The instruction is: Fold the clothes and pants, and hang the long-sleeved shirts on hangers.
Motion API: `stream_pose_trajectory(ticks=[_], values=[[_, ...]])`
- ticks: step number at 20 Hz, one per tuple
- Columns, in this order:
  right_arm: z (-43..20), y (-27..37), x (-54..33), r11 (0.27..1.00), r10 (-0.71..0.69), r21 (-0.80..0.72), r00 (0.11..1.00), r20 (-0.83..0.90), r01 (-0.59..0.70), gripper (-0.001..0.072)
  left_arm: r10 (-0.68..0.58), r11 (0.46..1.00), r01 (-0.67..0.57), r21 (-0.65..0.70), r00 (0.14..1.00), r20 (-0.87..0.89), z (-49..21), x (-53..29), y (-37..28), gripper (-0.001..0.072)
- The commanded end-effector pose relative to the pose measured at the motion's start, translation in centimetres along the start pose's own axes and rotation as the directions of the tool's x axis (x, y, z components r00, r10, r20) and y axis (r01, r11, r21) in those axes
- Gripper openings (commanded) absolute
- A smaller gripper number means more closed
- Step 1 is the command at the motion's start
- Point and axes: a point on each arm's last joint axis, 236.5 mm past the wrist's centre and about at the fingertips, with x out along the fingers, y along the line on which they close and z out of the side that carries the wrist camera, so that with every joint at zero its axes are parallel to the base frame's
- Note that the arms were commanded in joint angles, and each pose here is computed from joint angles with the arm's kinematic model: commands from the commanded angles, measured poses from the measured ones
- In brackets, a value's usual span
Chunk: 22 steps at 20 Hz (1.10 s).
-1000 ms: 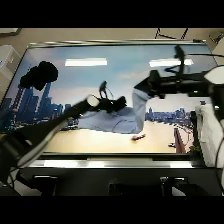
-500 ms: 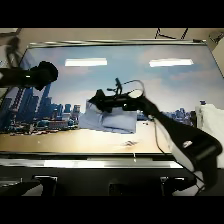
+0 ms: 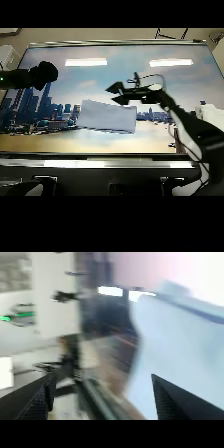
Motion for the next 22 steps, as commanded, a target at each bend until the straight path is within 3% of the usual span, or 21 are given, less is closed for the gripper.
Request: stream_pose_trajectory(ticks=[1,3,6,9,11,14,15,16,20,22], values=[[-2.8,-14.7,-13.5,0.816,-0.559,0.065,0.813,-0.163,0.574,0.0682,0.003,1.000,-0.003,0.007,1.000,-0.002,-0.1,-0.3,0.1,0.0027],[-5.2,-17.4,-14.3,0.797,-0.557,0.130,0.800,-0.222,0.590,0.0681,0.003,1.000,-0.003,0.006,1.000,-0.002,-0.1,-0.3,0.1,0.0027],[-6.3,-15.5,-8.9,0.922,-0.341,0.132,0.924,-0.176,0.365,0.0679,-0.010,1.000,0.010,-0.003,1.000,-0.003,-0.1,-0.3,-0.2,0.0027],[-6.7,-15.0,-6.0,0.946,-0.281,0.119,0.947,-0.157,0.300,0.0673,-0.032,0.999,0.032,-0.012,0.999,-0.003,-0.1,-0.3,-0.8,0.0027],[-6.8,-15.3,-4.4,0.944,-0.296,0.103,0.943,-0.151,0.313,0.0565,-0.042,0.999,0.042,-0.016,0.999,-0.003,-0.1,-0.3,-1.0,0.0027],[-6.8,-13.7,-3.0,0.964,-0.239,0.082,0.961,-0.140,0.251,0.0494,-0.042,0.999,0.042,-0.016,0.999,-0.003,-0.1,-0.3,-1.0,0.0027],[-6.6,-12.6,-3.2,0.978,-0.196,0.047,0.970,-0.144,0.205,0.0323,-0.042,0.999,0.042,-0.016,0.999,-0.003,-0.1,-0.3,-1.0,0.0027],[-6.2,-11.8,-3.7,0.984,-0.169,0.033,0.974,-0.148,0.176,0.0038,-0.042,0.999,0.042,-0.016,0.999,-0.003,-0.1,-0.3,-1.0,0.0028],[-1.4,-6.8,-10.9,0.997,-0.070,-0.047,0.993,-0.092,0.066,0.0043,-0.042,0.999,0.042,-0.016,0.999,-0.002,-0.1,-0.3,-1.0,0.0028],[2.0,-4.8,-17.2,0.994,-0.097,-0.046,0.995,0.029,0.099,0.0043,-0.042,0.999,0.042,-0.016,0.999,-0.003,-0.1,-0.3,-1.0,0.0027]])
